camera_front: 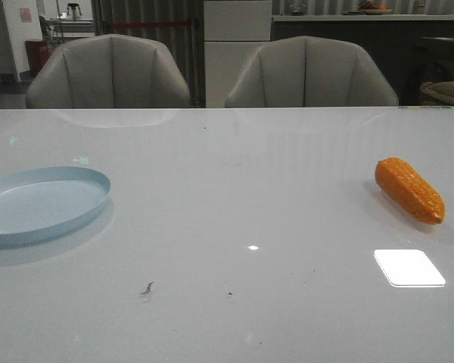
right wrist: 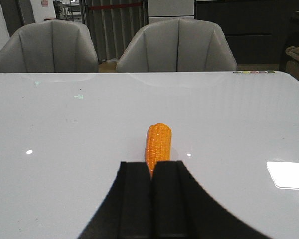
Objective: Place corn on plate with both arms
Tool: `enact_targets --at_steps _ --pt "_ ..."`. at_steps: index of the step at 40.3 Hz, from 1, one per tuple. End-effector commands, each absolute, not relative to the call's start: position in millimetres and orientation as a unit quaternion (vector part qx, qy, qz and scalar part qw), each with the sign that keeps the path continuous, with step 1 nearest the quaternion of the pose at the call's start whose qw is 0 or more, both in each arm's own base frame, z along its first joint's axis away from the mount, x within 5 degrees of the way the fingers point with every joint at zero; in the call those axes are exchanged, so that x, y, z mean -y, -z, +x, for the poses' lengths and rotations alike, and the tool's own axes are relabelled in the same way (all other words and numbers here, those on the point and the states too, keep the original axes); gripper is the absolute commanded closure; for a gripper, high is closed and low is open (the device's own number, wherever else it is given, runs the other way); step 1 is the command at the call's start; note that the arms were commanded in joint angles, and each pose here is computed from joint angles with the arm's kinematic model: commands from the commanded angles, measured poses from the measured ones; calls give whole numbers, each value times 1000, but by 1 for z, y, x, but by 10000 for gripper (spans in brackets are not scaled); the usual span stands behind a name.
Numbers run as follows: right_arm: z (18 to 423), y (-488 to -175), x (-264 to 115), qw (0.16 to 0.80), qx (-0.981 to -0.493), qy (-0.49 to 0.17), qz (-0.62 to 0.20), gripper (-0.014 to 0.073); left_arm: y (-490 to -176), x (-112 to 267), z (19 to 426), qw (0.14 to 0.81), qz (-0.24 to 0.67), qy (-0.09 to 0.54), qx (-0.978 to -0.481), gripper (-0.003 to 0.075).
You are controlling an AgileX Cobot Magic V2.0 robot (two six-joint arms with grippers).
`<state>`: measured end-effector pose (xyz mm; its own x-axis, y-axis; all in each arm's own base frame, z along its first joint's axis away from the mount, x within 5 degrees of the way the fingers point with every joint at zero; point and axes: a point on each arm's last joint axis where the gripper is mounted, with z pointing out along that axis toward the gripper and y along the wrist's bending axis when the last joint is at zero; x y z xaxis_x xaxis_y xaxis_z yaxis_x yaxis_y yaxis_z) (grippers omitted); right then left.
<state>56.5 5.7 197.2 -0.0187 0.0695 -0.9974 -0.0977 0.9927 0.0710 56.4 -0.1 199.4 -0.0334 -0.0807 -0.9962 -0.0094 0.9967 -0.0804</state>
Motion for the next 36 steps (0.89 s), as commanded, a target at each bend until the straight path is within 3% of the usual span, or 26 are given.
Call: enact_targets --at_steps 1,17,23,27,30,34,36 --pt "53 -213 -5 744 -665 -60 -12 549 -195 0 56 717 -36 30 -695 627" --pt "53 -214 -5 748 -660 -61 -12 549 -198 -1 56 728 -52 46 -682 627" --pt "53 -215 -5 752 -656 -61 -11 549 -208 -2 55 765 -56 42 -641 627" --pt "52 -220 -5 770 -635 -62 -10 549 -225 -5 51 818 -61 36 -571 627" --pt "46 -245 -4 805 -590 -68 -6 549 -249 -5 44 849 -54 29 -524 627" --pt "30 -309 -3 821 -567 -63 -13 549 -304 0 28 879 4 -19 -476 627" --pt "31 -335 -3 811 -582 -62 -13 549 -328 0 27 868 8 -23 -496 627"
